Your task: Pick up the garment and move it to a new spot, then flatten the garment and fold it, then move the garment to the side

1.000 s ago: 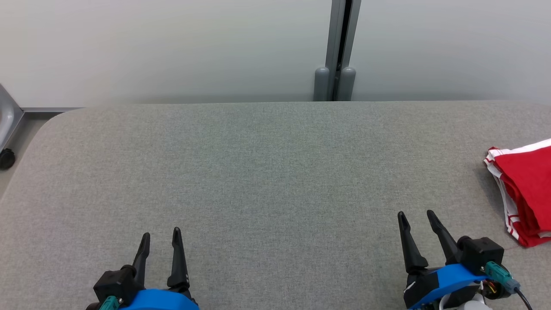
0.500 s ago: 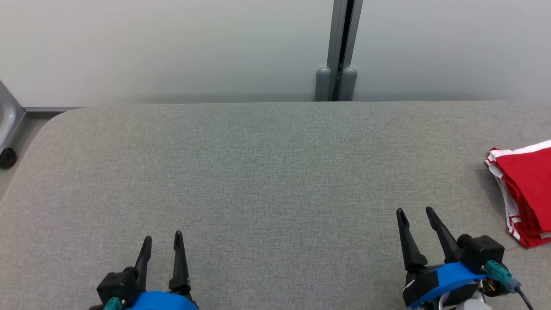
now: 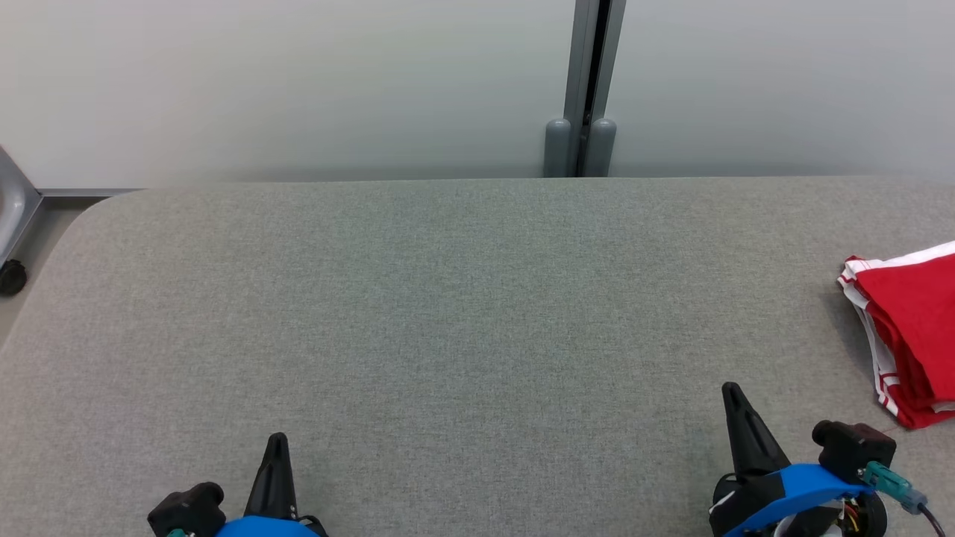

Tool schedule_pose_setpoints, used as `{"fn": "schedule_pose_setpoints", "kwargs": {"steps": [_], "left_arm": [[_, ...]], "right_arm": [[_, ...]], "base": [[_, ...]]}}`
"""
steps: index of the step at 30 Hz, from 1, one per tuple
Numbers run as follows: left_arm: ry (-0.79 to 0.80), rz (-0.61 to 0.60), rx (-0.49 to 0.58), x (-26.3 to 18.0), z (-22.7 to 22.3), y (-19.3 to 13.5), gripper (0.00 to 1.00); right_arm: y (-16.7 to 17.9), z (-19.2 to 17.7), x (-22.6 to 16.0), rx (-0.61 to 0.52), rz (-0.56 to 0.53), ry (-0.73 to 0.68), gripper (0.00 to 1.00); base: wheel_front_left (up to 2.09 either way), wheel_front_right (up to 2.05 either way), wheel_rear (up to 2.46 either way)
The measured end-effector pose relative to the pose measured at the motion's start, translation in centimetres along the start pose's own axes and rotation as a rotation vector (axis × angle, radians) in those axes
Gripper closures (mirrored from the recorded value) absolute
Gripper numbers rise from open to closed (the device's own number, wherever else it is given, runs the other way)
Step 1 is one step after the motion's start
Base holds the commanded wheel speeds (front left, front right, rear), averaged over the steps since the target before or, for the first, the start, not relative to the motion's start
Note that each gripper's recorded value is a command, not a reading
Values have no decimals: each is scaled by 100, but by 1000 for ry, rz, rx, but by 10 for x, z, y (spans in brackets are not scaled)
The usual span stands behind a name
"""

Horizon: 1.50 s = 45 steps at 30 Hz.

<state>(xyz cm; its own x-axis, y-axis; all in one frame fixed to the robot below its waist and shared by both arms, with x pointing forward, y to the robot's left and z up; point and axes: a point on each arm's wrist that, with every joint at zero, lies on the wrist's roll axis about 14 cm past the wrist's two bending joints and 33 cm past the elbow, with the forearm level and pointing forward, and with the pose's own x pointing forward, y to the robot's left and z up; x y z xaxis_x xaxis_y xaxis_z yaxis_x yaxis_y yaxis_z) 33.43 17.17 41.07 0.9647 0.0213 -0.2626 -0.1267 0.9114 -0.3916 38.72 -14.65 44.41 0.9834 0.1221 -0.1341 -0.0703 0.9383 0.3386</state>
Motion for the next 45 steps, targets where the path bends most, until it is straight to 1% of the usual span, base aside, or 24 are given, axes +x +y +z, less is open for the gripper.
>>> {"fn": "schedule_pose_setpoints", "kwargs": {"steps": [5,19,31,45], "left_arm": [[0,18,-85,2,4,4,100],[-14,19,-293,9,18,5,100],[-26,10,-447,14,30,4,100],[-45,-19,-605,19,44,1,100]], "right_arm": [[-4,4,0,88,-20,-5,100],[-12,15,0,307,-60,-30,100],[-17,23,-1,474,-75,-49,100],[-21,32,-2,640,-74,-72,100]], "base": [[0,0,0],[0,0,0],[0,0,0],[0,0,0]]}}
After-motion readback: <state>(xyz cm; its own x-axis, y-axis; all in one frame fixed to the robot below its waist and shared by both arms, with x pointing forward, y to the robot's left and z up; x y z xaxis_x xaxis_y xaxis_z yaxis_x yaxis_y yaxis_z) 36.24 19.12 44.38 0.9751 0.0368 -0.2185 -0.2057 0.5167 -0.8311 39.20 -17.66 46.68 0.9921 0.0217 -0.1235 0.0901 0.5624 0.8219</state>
